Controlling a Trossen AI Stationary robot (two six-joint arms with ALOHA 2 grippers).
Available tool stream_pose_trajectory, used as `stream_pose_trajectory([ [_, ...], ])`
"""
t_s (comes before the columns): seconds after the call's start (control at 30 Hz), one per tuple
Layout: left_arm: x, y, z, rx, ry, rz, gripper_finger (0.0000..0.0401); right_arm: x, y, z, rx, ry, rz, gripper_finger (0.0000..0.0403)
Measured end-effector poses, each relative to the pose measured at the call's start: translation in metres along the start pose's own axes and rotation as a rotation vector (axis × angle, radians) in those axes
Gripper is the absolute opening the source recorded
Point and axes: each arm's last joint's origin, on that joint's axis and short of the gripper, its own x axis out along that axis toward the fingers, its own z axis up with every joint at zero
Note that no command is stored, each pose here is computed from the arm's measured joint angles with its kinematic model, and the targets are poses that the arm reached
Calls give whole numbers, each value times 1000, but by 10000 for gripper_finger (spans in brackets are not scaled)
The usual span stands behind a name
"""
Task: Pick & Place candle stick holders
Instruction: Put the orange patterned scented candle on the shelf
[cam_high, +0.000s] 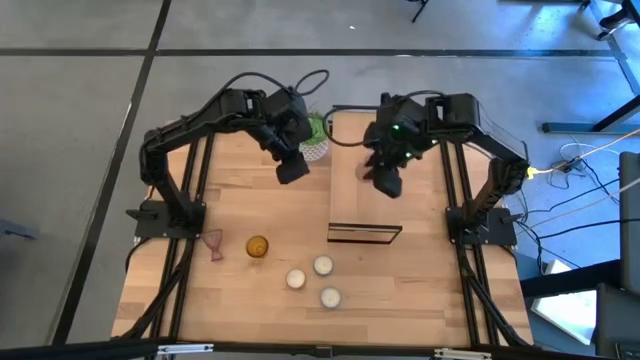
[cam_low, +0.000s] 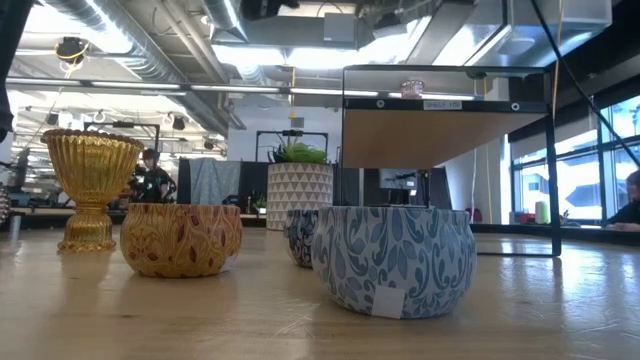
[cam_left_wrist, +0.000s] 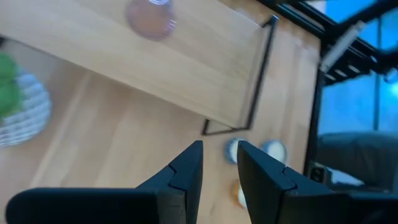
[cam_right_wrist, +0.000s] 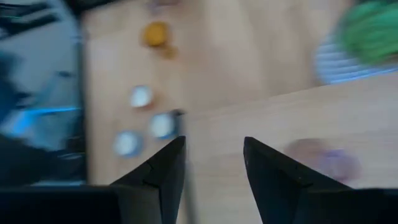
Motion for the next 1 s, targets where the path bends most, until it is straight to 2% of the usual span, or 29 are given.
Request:
stream_pose_trajectory([
  [0.1,4,-14,-4,35,21,-42,95,-4,16,-6,-6,20,115,165],
  [0.27,10,-40,-12,63,51,-77,95,0,49,-16,-60,65,188,165],
  [0.37,14,-57,-18,39,47,-43,95,0,75,-28,-118,95,228,165],
  [0.57,22,-95,-32,-46,-35,62,95,-2,126,-58,-202,77,135,165],
  [0.73,41,-122,-40,-184,-93,103,95,-1,170,-98,-238,61,53,165],
  [0.9,71,-143,-52,-276,-17,116,95,6,202,-138,-203,-16,-57,165],
  [1.0,93,-153,-62,-283,72,129,95,5,213,-150,-144,-43,-30,164],
])
